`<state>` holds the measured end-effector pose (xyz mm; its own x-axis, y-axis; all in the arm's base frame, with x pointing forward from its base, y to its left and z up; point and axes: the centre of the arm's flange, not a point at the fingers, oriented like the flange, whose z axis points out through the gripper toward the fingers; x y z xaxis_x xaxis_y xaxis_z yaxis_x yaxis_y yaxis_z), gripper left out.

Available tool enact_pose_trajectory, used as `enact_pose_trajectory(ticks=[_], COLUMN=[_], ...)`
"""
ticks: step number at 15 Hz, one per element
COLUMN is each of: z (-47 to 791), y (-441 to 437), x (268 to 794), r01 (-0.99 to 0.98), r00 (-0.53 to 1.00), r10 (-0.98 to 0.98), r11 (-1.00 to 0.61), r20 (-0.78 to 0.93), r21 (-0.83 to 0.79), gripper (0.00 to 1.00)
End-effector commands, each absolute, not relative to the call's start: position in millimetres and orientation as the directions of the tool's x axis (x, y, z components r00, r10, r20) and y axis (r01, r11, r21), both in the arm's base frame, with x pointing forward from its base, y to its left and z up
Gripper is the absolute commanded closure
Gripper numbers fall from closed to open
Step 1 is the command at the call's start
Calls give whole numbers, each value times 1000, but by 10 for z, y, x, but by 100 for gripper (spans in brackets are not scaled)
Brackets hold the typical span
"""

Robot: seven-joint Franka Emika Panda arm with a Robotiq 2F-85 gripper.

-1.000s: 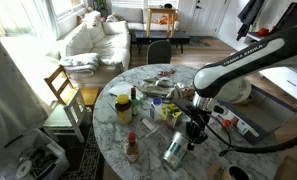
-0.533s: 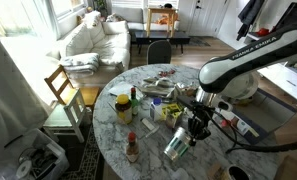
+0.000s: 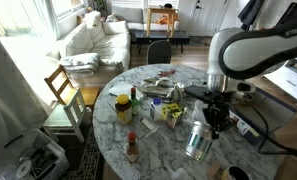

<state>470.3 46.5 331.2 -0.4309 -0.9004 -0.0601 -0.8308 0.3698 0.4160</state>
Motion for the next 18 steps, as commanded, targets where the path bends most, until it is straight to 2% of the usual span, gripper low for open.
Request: enact_pose_trajectory(ticks=[1,5,11,12,13,14,18], z=[4045,4592,4509,4420,4589,4517,4540], y=[619,696,603,546,597,581,592], x=[4376,4248,4688,4775,4523,4572,4573], r01=[-819,-798,-841,-847,-847,-846,-848], r00=[-415,-423,-388,-390,-384,-378,-379], r10=[-900,-837,-758,-748,-780,-777,-778], r11=[435,526,524,520,511,510,509], r20=[137,348,525,537,495,504,501], r21=[375,294,135,109,148,152,148], gripper=[98,98,98,98,98,94,94])
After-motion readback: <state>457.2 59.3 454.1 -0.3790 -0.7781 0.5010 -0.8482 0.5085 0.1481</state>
